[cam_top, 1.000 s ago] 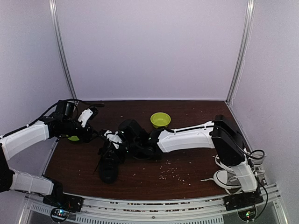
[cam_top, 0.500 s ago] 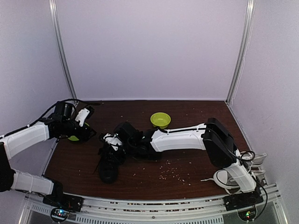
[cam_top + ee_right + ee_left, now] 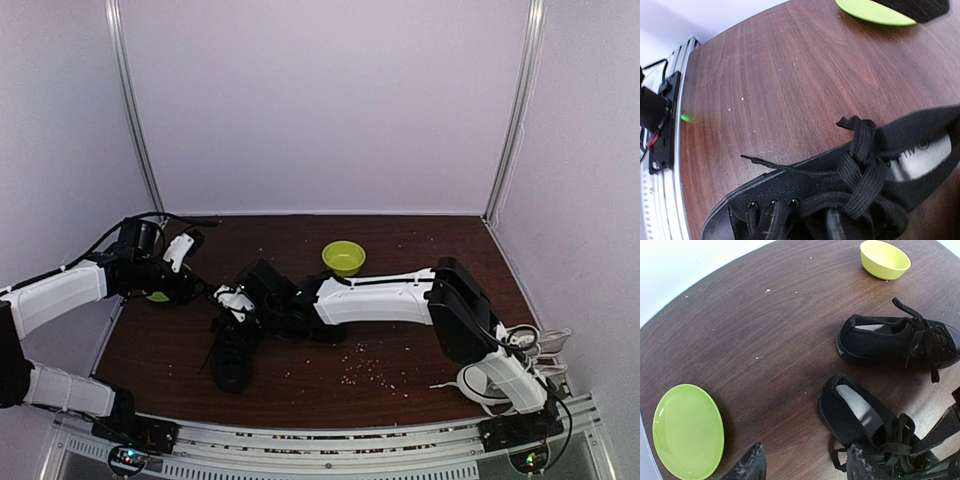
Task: Tie the shoes
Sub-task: Adjust the crossed shoelace on the shoelace, then pull the loops with the shoelace from the shoe.
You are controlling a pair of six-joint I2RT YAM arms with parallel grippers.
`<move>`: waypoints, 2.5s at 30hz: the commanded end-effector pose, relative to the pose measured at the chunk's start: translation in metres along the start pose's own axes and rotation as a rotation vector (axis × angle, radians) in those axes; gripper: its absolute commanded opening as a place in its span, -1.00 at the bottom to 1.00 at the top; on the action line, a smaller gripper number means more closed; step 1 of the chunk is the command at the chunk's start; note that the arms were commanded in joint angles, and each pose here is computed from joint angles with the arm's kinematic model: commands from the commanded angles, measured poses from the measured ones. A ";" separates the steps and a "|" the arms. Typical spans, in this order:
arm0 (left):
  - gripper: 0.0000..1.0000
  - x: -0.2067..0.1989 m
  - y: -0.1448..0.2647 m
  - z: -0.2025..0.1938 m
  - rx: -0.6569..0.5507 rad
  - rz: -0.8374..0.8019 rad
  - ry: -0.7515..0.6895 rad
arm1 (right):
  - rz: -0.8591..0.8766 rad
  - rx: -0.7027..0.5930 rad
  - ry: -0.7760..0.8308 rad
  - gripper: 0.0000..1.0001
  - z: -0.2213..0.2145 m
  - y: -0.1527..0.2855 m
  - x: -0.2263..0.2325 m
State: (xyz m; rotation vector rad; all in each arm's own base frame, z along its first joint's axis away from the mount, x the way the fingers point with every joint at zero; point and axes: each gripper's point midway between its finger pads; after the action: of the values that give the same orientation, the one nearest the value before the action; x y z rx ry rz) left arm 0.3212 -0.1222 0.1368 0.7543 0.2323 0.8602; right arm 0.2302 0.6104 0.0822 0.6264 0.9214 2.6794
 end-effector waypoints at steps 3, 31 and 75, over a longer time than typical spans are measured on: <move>0.11 0.003 0.000 0.013 -0.044 -0.005 -0.011 | -0.034 0.025 0.005 -0.97 -0.005 -0.005 -0.004; -0.04 -0.002 -0.003 0.007 -0.016 -0.036 -0.016 | 0.248 0.210 0.193 -1.00 -0.045 0.019 0.055; 0.26 -0.020 -0.042 -0.068 0.196 -0.209 -0.724 | 0.244 -0.061 -0.390 -0.18 0.030 0.033 -0.044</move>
State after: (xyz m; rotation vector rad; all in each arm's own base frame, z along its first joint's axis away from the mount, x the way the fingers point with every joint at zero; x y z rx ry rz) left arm 0.2782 -0.1152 0.0439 1.1678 -0.1926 0.3189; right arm 0.2802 0.5849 0.1173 1.2360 0.6683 2.6651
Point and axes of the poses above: each gripper's point midway between its finger pads, its own y axis back along the fingers, its own x axis along the line the jaws close on, z = x × y, and after that the axes turned 7 degrees about -y, right-handed
